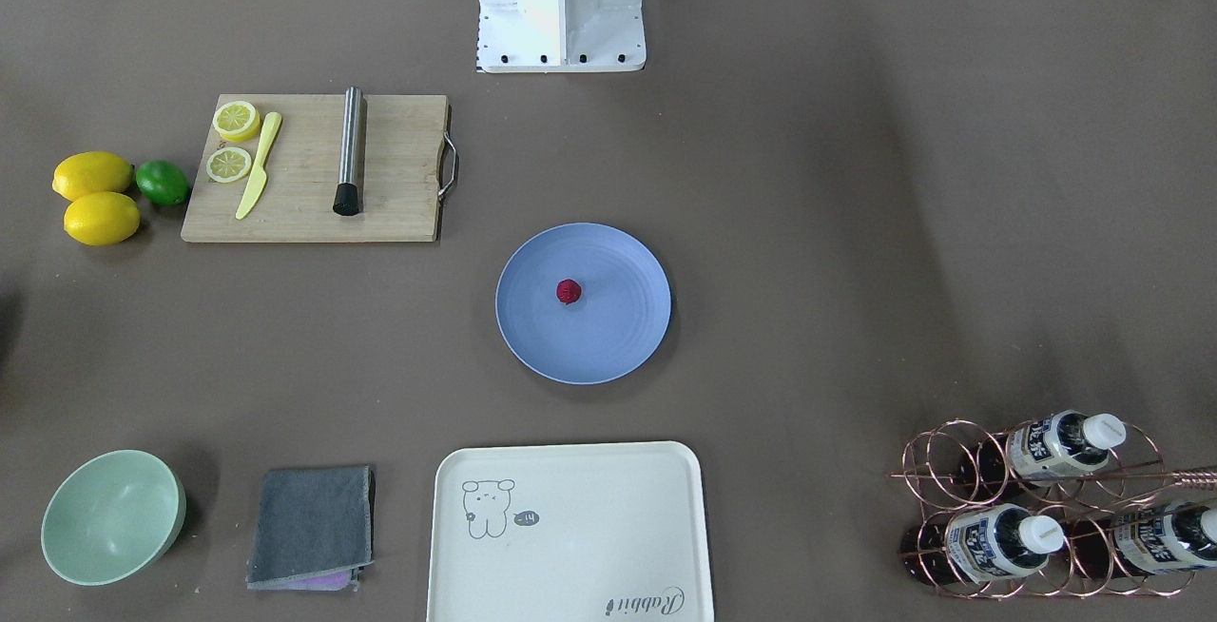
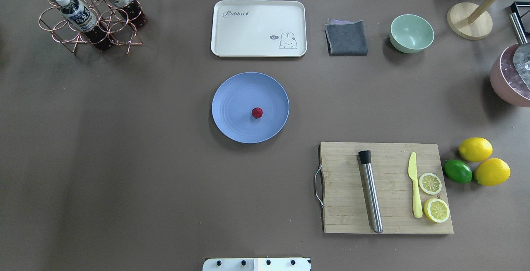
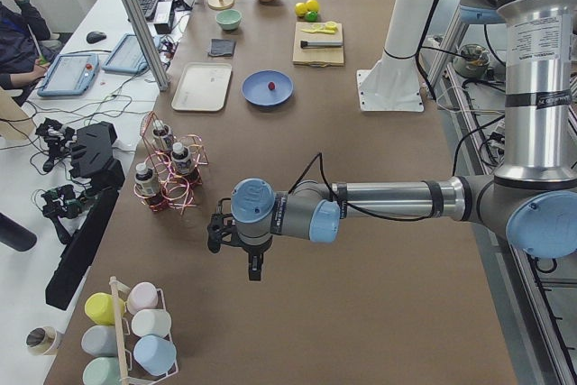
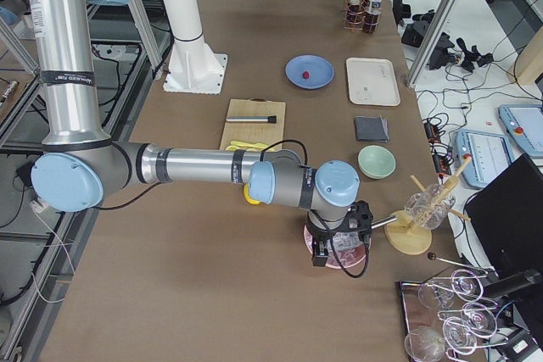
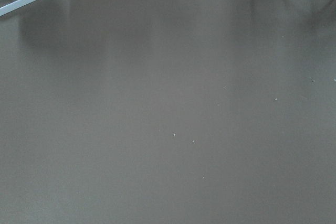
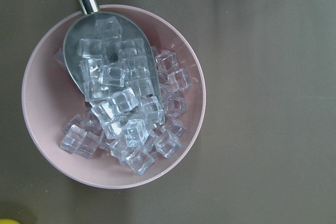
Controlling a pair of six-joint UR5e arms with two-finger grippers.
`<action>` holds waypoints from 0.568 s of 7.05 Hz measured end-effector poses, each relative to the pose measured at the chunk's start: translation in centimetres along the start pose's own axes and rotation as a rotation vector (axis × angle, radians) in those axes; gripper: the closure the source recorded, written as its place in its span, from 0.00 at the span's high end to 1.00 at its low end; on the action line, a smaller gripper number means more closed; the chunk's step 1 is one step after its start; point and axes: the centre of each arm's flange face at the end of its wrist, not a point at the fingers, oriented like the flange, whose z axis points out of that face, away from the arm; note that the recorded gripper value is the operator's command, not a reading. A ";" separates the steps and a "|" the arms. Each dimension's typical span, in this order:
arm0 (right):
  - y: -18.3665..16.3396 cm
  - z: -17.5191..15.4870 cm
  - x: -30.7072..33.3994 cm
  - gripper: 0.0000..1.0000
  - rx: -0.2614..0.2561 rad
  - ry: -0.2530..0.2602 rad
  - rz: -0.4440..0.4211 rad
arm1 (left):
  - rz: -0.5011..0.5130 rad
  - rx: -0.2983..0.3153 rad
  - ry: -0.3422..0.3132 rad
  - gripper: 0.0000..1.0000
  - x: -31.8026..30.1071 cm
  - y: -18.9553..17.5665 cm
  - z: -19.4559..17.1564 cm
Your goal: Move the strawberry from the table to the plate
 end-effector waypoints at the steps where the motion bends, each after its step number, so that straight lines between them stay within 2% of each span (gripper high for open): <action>1: 0.4 0.4 0.3 1.00 0.014 0.000 -0.013 | -0.002 -0.002 -0.002 0.98 -0.1 0.0 0.1; 4: 0.9 0.8 0.7 1.00 0.029 0.000 -0.026 | -0.005 -0.004 -0.003 0.98 -0.3 0.2 0.2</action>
